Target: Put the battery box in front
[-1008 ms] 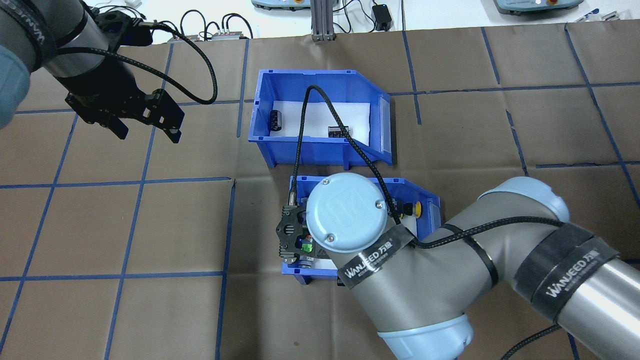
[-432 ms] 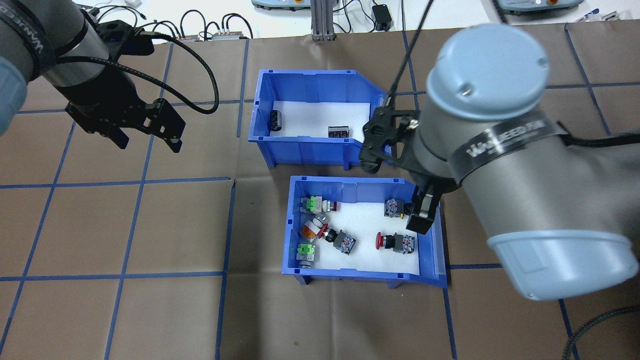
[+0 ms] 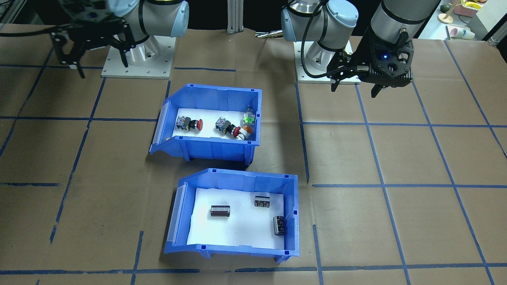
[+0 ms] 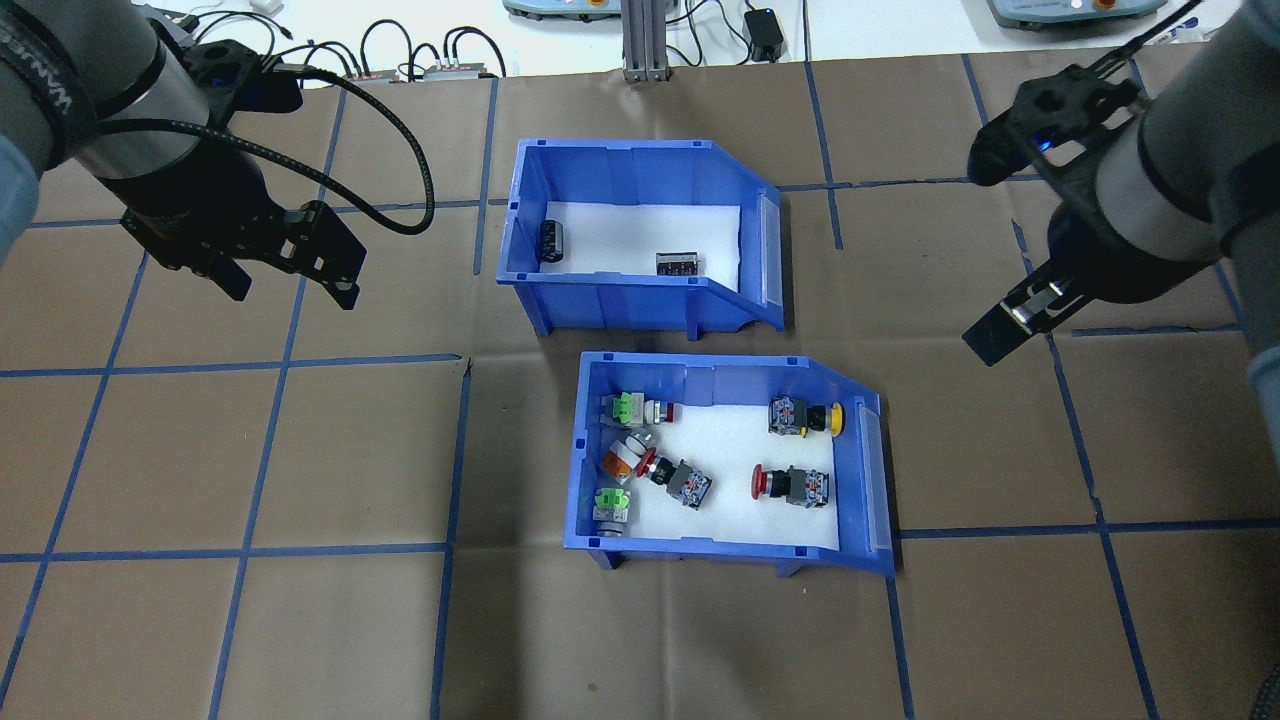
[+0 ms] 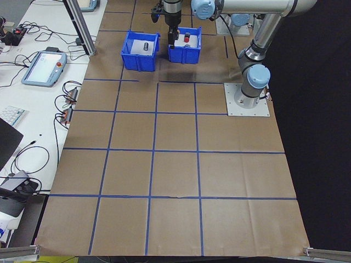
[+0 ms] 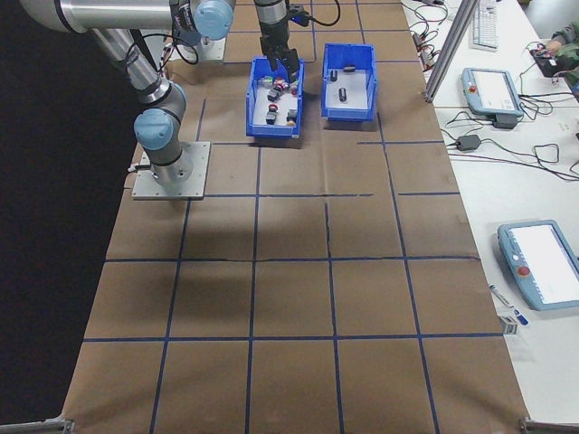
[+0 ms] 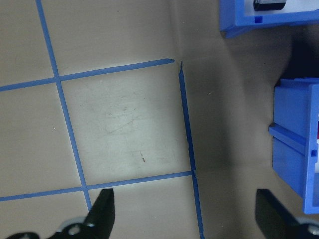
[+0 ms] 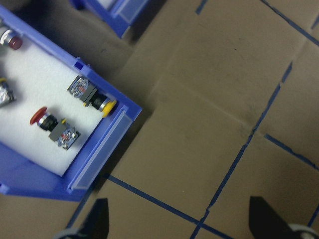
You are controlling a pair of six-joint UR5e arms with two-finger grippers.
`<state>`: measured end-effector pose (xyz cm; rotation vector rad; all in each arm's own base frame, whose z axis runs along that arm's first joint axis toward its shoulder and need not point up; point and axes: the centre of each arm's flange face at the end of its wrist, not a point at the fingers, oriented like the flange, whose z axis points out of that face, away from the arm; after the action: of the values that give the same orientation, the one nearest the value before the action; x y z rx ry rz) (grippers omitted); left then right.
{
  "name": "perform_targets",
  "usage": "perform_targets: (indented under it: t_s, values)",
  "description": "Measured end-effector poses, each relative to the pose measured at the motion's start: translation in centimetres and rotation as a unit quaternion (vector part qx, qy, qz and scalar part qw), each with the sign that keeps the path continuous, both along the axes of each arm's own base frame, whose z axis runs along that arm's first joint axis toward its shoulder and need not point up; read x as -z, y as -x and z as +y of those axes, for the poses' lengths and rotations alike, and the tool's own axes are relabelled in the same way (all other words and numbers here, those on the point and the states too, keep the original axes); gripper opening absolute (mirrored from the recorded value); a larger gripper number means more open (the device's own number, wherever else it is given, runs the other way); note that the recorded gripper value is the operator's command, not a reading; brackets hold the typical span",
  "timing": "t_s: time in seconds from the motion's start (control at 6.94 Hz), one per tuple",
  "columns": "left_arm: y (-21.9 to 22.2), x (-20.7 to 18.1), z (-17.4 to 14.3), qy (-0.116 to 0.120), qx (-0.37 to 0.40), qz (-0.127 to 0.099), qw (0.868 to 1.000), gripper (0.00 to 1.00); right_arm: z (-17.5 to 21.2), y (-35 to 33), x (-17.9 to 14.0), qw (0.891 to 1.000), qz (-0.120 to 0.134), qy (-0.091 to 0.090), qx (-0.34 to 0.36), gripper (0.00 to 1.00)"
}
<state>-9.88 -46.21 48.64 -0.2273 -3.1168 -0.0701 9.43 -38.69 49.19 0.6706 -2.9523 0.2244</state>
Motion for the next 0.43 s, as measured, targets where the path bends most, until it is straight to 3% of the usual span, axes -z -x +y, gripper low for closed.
perform_targets:
  t_s: [0.14, 0.43]
  values:
    - [-0.01, 0.12, -0.03, -0.002, 0.0, 0.001, 1.0, 1.0, -0.21, 0.67, -0.03, 0.994, -0.026, 0.007, 0.107, 1.0]
    - [-0.01, 0.2, -0.07, -0.003, -0.001, 0.002, 1.0, 1.0, -1.13, 0.44, 0.71, 0.967, -0.076, 0.002, 0.242, 1.0]
